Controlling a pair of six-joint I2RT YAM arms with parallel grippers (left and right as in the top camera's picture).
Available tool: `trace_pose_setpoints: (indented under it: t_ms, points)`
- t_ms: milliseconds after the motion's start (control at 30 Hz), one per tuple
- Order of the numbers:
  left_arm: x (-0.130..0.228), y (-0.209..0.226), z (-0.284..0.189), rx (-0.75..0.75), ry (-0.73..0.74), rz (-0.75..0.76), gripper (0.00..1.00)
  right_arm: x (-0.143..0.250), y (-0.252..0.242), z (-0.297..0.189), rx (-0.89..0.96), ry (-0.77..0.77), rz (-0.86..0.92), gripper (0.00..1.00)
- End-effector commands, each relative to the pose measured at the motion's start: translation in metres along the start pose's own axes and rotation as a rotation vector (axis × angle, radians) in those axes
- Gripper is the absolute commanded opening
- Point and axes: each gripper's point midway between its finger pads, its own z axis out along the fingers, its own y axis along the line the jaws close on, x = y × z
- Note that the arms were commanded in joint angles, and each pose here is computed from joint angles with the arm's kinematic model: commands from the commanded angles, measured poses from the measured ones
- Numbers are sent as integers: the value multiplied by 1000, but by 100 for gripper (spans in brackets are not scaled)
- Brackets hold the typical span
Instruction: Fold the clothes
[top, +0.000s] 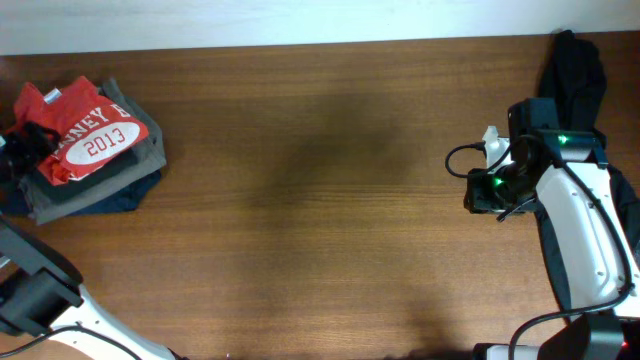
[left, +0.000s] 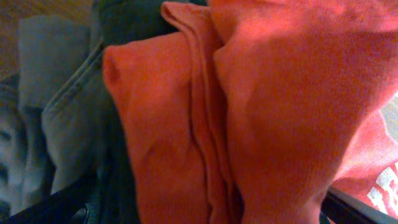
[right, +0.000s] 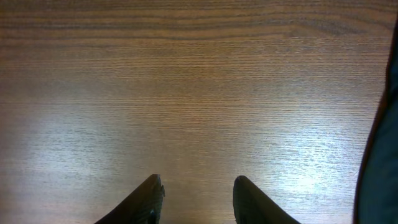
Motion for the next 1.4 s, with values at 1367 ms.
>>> trace_pose_setpoints:
  t_ms: [1367]
  points:
    - [-73, -30, -153, 27, -253, -6, 92, -1, -1, -5, 6, -12, 13, 43]
